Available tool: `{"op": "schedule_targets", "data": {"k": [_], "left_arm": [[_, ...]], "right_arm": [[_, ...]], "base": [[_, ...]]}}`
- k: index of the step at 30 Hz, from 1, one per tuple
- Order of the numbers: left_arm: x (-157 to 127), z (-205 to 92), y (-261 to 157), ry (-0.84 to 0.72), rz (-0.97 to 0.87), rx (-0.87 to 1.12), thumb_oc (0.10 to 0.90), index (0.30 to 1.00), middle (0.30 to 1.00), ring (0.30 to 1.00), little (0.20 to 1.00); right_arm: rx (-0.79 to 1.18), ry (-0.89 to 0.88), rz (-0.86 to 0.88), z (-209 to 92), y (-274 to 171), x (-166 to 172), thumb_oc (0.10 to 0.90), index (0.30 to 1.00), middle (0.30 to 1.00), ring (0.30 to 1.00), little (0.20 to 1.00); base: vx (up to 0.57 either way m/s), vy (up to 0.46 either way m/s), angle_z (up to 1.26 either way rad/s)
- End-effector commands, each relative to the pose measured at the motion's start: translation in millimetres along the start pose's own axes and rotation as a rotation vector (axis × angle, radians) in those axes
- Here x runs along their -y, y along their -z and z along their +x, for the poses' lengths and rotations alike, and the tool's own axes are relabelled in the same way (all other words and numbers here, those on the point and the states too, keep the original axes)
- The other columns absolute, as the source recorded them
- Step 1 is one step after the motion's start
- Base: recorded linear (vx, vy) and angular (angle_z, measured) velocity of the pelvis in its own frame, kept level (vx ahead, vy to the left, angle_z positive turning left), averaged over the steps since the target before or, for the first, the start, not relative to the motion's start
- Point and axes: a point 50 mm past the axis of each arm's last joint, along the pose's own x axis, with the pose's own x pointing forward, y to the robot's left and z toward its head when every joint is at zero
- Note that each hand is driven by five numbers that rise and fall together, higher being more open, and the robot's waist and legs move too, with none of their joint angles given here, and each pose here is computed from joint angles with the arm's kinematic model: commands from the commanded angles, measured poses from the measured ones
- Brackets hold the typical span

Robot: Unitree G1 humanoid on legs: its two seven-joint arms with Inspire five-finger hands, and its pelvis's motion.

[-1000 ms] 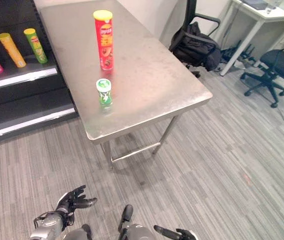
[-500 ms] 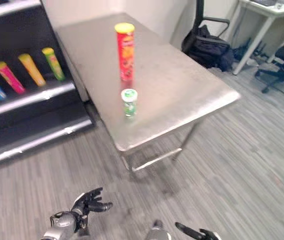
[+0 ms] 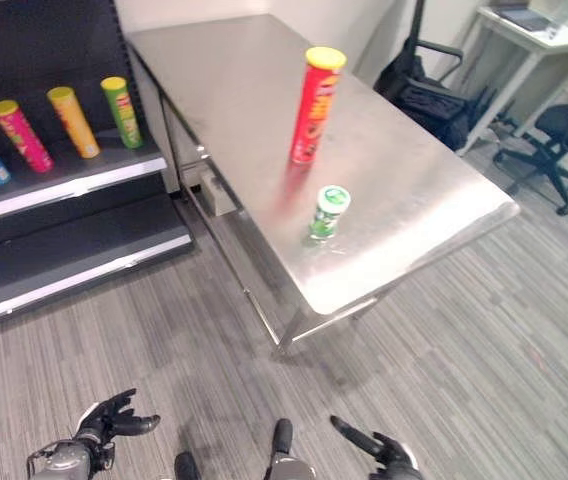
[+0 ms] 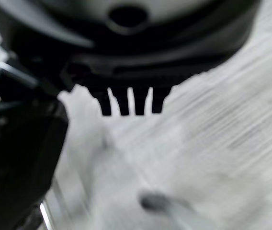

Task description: Put the goods on the table back onto the shelves and tidy them up.

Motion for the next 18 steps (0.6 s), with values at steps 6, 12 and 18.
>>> {"op": "schedule_targets", "data": {"k": [6,12,18], "left_arm": [[4.7,7.3,-25.0,0.004,0.022,0.114,0.800,0.900,0.900,0.900,0.900],[-6.3,3.0,-9.6,-0.002,0.042,0.066,0.800,0.900,0.900,0.900,0.900],[-21.6,-4.5,21.4,-0.050,0.032,-0.046,0.800,0.900,0.900,0.900,0.900]], "right_arm": [[0.933,0.447,-0.145,-87.6,-203.5,116.9,0.800,0.900,0.900,0.900,0.900],[1.322,0.232,-0.201,-148.4,-271.9,88.3,0.800,0.900,0.900,0.900,0.900],[1.363,0.031,-0.254,-150.6,-285.3,53.7,0.800,0.900,0.900,0.900,0.900]], "base": [[0.07,-0.007,-0.13],[0.01,-0.013,0.05],[0.02,-0.024,0.17]]}}
